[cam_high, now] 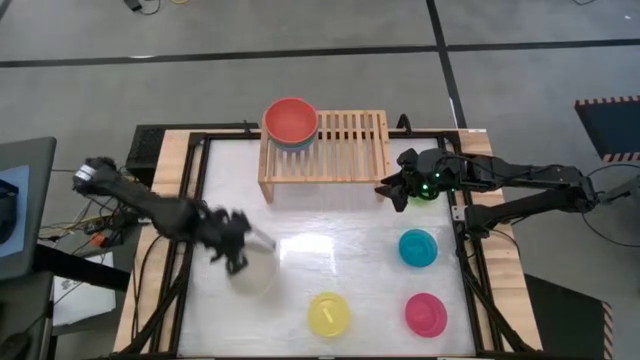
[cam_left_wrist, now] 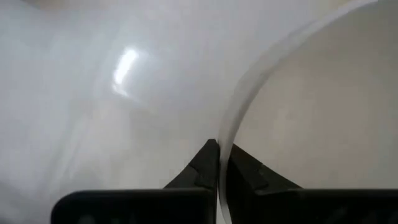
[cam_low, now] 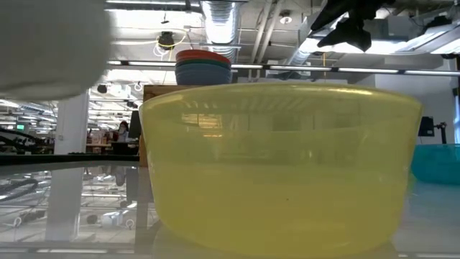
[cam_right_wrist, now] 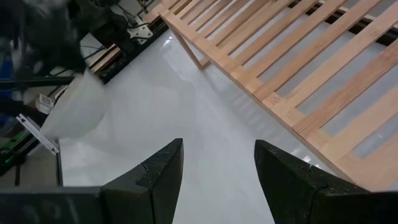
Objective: Place and stack bowls onto a shelf
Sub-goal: Stack the white bowl onto the orange bowl on the shelf
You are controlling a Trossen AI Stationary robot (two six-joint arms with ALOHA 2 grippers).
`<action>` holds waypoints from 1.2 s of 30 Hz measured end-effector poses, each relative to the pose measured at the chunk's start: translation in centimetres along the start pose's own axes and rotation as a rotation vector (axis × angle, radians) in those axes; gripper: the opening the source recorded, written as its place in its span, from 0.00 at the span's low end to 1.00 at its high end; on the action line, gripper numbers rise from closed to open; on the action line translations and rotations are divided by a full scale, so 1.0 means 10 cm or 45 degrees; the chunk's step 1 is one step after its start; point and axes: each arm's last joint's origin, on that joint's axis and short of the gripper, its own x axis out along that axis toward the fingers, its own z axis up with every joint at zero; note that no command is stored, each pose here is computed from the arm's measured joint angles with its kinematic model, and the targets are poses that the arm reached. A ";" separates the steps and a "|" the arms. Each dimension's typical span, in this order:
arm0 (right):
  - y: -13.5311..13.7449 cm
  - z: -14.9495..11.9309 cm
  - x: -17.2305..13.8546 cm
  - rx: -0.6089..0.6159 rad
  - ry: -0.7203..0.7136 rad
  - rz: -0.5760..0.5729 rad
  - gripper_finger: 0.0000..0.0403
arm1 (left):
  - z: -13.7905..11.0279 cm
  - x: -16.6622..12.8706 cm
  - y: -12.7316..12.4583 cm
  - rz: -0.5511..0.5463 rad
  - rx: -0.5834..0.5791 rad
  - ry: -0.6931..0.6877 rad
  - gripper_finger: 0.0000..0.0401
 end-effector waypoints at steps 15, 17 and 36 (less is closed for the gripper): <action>0.00 0.00 0.00 0.155 -0.038 -0.050 0.56 | 1.35 -1.51 1.04 0.448 -0.297 -0.608 0.00; 0.00 0.00 0.00 0.164 -0.043 -0.056 0.56 | 1.53 -1.66 1.17 0.514 -0.307 -0.665 0.00; -0.06 -0.05 0.00 0.297 -0.027 -0.175 0.55 | 2.73 -1.34 1.99 0.443 -0.189 -0.351 0.00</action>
